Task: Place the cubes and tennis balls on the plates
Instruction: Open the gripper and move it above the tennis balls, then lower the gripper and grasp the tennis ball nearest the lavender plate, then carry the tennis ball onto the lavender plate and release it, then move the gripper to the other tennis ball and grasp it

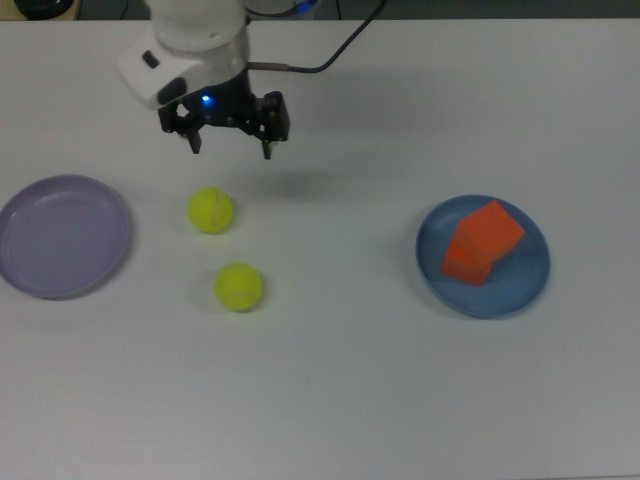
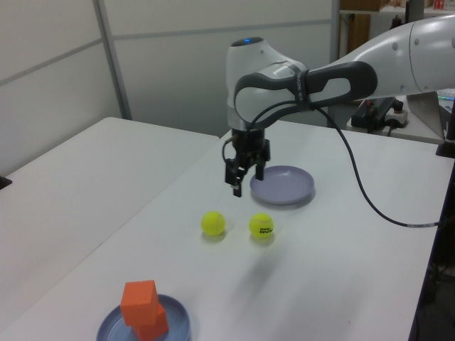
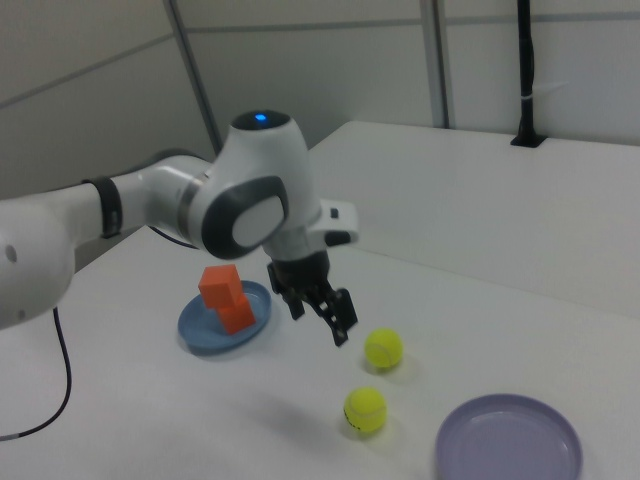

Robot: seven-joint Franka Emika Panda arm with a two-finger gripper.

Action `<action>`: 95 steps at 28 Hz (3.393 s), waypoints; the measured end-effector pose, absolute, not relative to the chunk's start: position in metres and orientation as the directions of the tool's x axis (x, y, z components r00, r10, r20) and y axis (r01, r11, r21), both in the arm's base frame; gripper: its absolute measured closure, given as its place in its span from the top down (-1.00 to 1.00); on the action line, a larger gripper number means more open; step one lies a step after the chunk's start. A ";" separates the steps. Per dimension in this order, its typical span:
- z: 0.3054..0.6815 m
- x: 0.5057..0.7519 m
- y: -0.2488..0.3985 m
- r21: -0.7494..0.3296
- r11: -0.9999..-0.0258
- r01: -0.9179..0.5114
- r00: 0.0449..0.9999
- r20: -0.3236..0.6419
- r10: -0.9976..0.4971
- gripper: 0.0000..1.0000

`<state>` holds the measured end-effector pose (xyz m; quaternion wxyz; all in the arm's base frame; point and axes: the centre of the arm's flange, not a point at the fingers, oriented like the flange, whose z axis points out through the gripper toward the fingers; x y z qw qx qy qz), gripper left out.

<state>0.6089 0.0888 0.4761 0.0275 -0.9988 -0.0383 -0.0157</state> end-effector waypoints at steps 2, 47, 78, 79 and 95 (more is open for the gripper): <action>0.465 0.608 0.072 -0.058 -0.996 0.064 0.998 0.029 0.062 1.00; 0.347 0.637 0.005 -0.062 -0.995 -0.074 0.985 0.152 -0.083 0.38; 0.355 0.699 -0.128 -0.081 -0.974 -0.210 0.933 0.280 -0.225 0.79; 0.364 0.699 -0.128 -0.086 -0.974 -0.207 0.930 0.291 -0.224 0.93; 0.437 0.700 0.003 -0.244 -0.969 -0.040 0.948 0.298 -0.114 1.00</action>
